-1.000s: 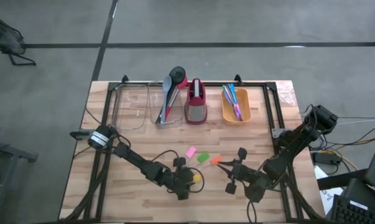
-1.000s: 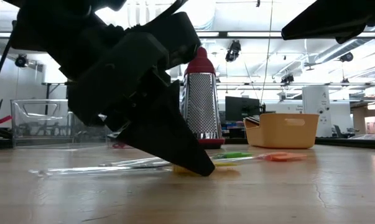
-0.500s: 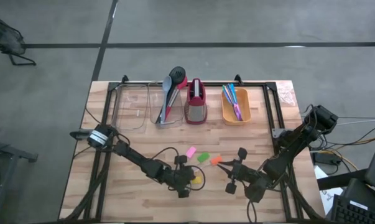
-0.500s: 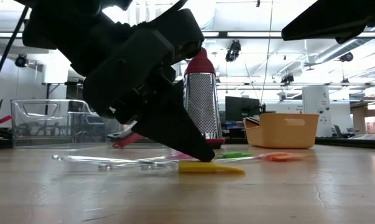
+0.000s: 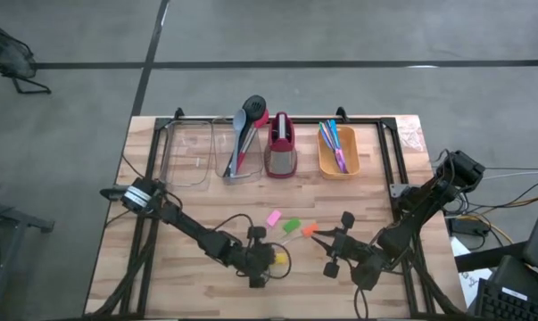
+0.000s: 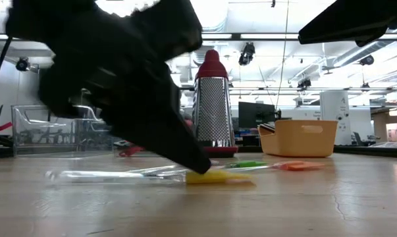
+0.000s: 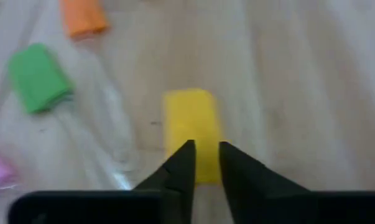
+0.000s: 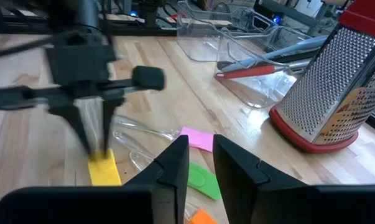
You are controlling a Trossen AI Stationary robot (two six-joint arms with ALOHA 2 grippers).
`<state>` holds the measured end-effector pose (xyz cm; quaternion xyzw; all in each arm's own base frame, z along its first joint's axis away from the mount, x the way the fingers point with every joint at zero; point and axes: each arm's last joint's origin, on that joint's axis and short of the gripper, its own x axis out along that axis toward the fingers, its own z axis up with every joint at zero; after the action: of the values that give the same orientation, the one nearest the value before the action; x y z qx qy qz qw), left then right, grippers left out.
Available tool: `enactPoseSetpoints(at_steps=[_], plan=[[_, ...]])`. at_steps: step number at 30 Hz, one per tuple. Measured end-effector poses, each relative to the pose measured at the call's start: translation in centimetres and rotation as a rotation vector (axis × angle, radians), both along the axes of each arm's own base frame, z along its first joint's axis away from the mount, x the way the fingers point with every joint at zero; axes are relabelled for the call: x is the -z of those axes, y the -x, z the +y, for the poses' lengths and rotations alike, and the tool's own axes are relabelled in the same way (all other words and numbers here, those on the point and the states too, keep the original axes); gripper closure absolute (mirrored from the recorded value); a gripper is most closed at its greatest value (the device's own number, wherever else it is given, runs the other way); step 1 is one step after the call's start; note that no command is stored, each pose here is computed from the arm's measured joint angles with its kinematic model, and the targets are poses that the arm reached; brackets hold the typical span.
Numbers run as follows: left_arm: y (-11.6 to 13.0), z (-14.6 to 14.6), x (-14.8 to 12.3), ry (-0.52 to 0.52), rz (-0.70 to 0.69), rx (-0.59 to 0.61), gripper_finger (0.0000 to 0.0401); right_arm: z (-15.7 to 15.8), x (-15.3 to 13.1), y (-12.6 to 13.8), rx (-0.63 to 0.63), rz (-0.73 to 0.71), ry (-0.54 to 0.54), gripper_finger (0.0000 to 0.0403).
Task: Pick & Place Kitchen Items
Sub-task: Put the yellow spatula into the left transparent bin
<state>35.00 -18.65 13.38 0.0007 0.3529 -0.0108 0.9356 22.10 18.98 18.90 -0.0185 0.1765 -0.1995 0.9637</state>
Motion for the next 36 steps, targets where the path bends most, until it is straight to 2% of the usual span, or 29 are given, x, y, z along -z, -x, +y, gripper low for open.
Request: enactPoseSetpoints(at_steps=[4,10,13,17,20,23,27,31,33,36], plan=[[0.2,-0.7,-0.4,-0.013,-0.030,0.037,0.0256,0.0,0.0,0.0,0.000,0.000,-0.001,0.0323],[0.1,-0.7,0.7,-0.083,-0.038,-0.029,0.0165,0.0,0.0,0.0,0.000,0.000,-0.001,0.0334],[-0.2,-0.4,1.4,-0.098,-0.036,-0.049,0.0144,0.0,0.1,0.0,0.001,0.000,-0.001,0.0344],[-0.6,-0.1,2.6,-0.098,-0.023,-0.070,0.0139,0.0,0.1,0.0,0.000,0.001,-0.001,0.0357],[-0.5,0.0,3.7,-0.107,0.005,-0.071,0.0150,0.0,0.1,0.0,0.000,0.000,-0.001,0.0363],[-0.5,0.2,4.3,-0.071,0.035,-0.072,0.0178,0.0,0.1,0.0,0.000,0.000,-0.001,0.0367],[-0.6,0.7,4.6,-0.010,0.075,-0.062,0.0246,0.0,0.1,0.0,0.000,0.000,-0.001,0.0369],[-0.7,1.5,4.9,0.012,0.125,-0.040,0.0337,0.0,0.1,0.0,0.000,0.001,-0.001,0.0363],[-0.7,1.7,4.9,-0.008,0.132,-0.036,0.0379,0.0,0.1,0.0,0.001,0.001,-0.001,0.0358],[-0.7,1.7,5.0,-0.015,0.131,-0.030,0.0394,0.0,0.1,0.0,0.001,0.000,-0.001,0.0351]])
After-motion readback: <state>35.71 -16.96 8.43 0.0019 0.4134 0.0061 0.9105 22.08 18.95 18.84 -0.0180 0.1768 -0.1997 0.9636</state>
